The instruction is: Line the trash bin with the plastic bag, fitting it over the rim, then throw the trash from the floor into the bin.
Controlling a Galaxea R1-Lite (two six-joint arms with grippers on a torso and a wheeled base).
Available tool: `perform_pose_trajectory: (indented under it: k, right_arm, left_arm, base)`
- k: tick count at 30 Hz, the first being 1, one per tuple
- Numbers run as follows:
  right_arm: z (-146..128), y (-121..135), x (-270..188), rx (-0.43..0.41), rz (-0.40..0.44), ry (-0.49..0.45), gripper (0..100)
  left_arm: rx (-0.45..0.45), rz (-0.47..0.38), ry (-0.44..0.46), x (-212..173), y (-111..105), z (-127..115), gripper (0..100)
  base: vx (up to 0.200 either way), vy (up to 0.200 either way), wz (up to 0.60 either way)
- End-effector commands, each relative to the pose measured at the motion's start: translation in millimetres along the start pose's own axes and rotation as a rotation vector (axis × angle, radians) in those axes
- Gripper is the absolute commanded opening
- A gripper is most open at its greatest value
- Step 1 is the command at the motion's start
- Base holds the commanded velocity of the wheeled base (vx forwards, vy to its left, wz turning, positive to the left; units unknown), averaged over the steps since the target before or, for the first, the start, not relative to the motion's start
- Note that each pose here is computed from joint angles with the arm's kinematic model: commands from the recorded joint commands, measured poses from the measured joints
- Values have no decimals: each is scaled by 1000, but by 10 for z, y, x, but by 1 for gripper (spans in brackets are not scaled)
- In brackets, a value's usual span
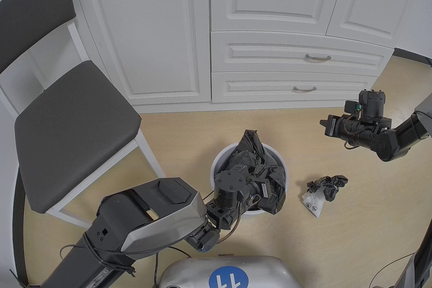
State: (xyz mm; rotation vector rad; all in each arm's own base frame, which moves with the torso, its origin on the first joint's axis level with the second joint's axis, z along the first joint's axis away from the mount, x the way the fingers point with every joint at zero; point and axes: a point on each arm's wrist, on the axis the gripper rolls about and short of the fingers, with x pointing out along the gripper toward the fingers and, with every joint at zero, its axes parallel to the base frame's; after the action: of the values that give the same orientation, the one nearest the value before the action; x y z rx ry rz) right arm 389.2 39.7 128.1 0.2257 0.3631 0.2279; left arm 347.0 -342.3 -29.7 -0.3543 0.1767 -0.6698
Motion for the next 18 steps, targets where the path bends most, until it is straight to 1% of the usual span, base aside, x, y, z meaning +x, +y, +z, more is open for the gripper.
perform_pose_trajectory:
  k: [1,4,5,7,9,11,13,16,17,18]
  right_arm:
    - [8,-13,-13,1,-3,-2,0]
    - [8,6,-47,-7,-1,1,0]
    - [8,6,-47,-7,-1,1,0]
    - [-8,16,-85,-30,1,7,0]
    - [-13,23,-99,-36,4,9,0]
    - [-35,35,-152,-56,29,23,0]
    - [-66,43,-180,-72,47,37,0]
    - [-157,50,-190,-117,60,68,0]
    - [-184,50,-186,-133,60,77,0]
    - [-203,51,-184,-144,61,83,0]
  left_arm:
    - [-3,5,-54,18,-32,191,0]
    - [-5,4,-96,-25,-148,416,0]
    - [-5,4,-96,-25,-148,416,0]
    - [2,2,-86,-121,-199,505,0]
    - [5,6,-76,-151,-207,513,0]
    - [26,15,-13,-300,-223,512,0]
    - [52,29,45,-390,-193,424,0]
    - [60,39,95,-445,-154,306,0]
    - [60,42,102,-444,-145,284,100]
    - [59,40,98,-438,-143,294,100]
  base:
    - [0,0,0]
    - [0,0,0]
    - [0,0,0]
    - [0,0,0]
    - [0,0,0]
    - [0,0,0]
    - [0,0,0]
    - [0,0,0]
    - [0,0,0]
    - [0,0,0]
